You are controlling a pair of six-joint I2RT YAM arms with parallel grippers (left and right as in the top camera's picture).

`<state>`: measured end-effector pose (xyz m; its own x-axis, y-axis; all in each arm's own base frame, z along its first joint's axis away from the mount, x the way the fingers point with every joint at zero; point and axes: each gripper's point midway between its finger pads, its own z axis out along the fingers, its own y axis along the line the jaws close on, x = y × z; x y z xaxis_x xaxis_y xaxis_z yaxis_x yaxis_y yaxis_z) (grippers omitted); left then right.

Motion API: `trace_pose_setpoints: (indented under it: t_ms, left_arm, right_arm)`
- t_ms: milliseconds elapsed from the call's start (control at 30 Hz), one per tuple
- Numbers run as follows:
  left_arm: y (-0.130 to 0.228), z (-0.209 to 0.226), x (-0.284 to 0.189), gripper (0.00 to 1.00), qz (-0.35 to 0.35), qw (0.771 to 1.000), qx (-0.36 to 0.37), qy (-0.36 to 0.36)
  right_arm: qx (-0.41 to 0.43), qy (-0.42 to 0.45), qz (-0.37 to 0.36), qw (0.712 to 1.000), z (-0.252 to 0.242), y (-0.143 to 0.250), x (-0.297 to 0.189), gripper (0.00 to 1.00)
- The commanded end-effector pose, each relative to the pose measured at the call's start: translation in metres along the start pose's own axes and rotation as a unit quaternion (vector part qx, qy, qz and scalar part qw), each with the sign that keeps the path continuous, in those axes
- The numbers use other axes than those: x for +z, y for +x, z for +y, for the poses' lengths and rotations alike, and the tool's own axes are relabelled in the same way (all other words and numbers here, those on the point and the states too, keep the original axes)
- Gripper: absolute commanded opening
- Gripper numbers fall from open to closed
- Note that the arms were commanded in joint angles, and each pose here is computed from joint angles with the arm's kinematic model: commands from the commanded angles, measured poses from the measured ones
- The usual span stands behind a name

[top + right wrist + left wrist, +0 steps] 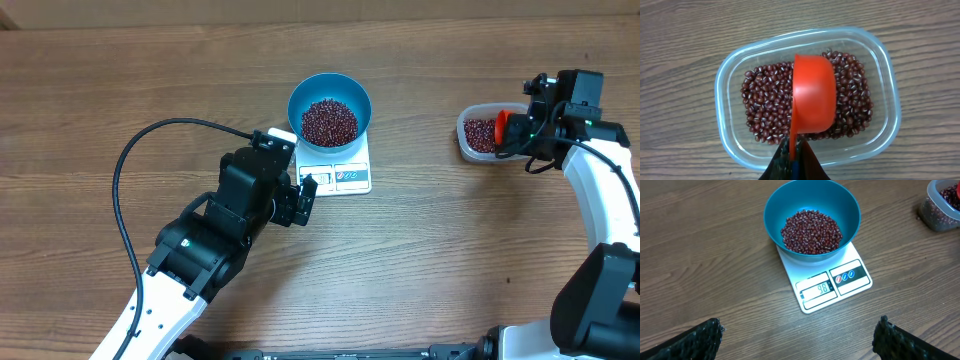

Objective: Scoop item into bowl and weigh 150g on scale

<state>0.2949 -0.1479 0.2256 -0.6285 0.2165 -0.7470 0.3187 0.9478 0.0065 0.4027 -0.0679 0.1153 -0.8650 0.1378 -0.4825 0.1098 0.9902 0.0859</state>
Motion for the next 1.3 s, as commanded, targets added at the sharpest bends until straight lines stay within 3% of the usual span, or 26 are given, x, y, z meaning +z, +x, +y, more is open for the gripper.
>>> trace_pose_setpoints:
  t_ms: [0, 533, 867, 1267]
  left_arm:
    - [0.001, 0.0, 0.002, 0.99, 0.001, 1.0, 0.001, -0.005]
    - [0.001, 0.0, 0.002, 0.99, 0.001, 1.0, 0.001, -0.005]
    - [0.001, 0.0, 0.002, 0.99, 0.001, 1.0, 0.001, -0.005]
    - [0.001, 0.0, 0.002, 0.99, 0.001, 1.0, 0.001, -0.005]
  right_arm:
    - [-0.021, 0.036, 0.004, 0.999, -0.012, 0.001, 0.002, 0.04]
    - [-0.133, 0.019, 0.032, 0.99, -0.008, 0.014, 0.003, 0.04]
    - [-0.125, -0.038, 0.078, 0.988, 0.006, 0.037, 0.033, 0.04]
    - [-0.117, -0.109, 0.071, 0.985, 0.03, 0.038, 0.035, 0.04]
